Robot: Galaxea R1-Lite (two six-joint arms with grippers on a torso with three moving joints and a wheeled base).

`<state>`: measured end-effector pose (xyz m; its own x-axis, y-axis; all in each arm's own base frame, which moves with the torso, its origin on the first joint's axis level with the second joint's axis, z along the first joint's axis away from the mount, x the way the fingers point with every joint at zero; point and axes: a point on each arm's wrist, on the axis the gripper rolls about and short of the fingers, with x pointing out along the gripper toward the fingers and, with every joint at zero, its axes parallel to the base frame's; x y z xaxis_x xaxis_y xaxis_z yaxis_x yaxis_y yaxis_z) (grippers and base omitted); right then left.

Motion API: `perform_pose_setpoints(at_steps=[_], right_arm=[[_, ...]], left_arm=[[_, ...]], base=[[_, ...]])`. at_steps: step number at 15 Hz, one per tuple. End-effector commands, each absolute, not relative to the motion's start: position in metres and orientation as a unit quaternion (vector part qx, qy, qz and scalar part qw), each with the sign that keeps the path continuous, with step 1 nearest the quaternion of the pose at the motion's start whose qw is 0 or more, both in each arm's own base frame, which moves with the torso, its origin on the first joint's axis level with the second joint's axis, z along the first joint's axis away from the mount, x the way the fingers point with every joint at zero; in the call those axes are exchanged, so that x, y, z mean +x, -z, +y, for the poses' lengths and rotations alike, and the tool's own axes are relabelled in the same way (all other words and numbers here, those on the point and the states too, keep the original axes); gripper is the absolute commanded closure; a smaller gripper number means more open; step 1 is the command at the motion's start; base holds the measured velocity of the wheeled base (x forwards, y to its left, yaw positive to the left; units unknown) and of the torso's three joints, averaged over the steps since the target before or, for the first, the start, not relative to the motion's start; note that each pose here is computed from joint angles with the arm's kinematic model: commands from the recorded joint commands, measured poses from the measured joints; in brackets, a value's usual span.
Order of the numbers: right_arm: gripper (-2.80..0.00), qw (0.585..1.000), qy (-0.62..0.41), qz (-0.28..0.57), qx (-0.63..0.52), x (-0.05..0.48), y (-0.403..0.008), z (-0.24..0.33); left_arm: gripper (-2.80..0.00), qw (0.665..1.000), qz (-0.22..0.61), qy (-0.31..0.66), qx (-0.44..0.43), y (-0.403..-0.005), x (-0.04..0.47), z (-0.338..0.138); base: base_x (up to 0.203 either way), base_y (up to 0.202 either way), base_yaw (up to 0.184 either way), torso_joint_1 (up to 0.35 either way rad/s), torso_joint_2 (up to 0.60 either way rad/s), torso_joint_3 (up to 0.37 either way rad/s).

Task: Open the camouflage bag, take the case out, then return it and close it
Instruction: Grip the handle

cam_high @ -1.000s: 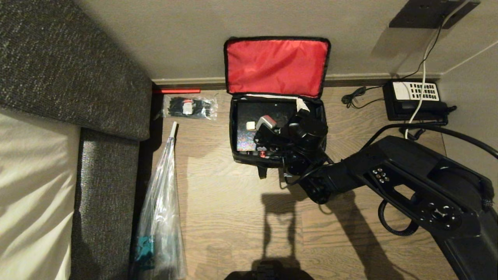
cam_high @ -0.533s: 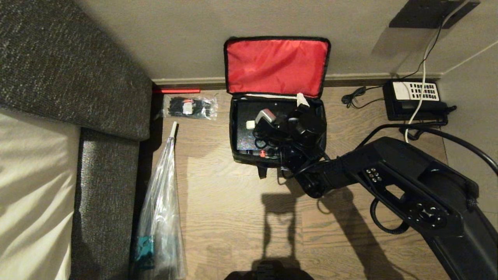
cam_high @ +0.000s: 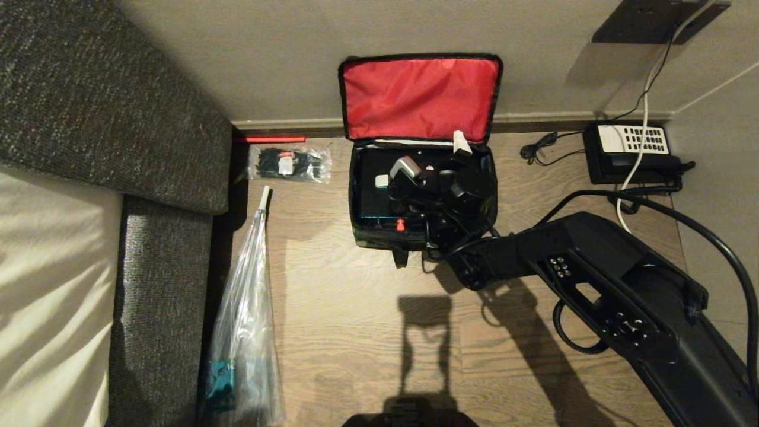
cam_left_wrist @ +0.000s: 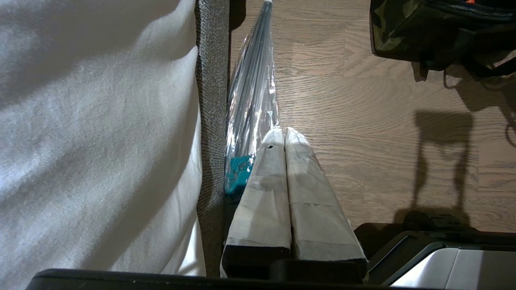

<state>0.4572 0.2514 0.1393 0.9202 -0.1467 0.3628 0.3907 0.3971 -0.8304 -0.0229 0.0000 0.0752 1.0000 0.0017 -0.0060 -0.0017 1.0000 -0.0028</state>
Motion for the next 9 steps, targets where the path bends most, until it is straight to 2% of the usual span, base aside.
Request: perform_pose_setpoints(at_steps=[1,6,7,9], right_arm=[[-2.80,0.824,0.164,-0.104,-0.532,0.4641,-0.1283,0.2484],[-2.80,0.827,0.162,-0.107,-0.528,0.4668,-0.1230,0.2501],[0.00,0.828,0.163,-0.107,-0.527,0.4669,-0.1234,0.2501],[0.00,0.830,0.161,-0.107,-0.523,0.4665,-0.1213,0.2508]], left_arm=[[0.00,1.000,0.002,-0.001,-0.002,-0.0750,-0.0231,0.0000],[0.00,1.000,0.002,-0.002,-0.002,-0.0750,-0.0231,0.0001],[0.00,1.000,0.002,-0.002,-0.002,-0.0750,-0.0231,0.0001],[0.00,1.000,0.002,-0.002,-0.002,-0.0750,-0.0231,0.0001]], base=[[0.000,0.000,0.000,0.000,0.00,0.000],[0.000,0.000,0.000,0.000,0.00,0.000],[0.000,0.000,0.000,0.000,0.00,0.000],[0.000,0.000,0.000,0.000,0.00,0.000]])
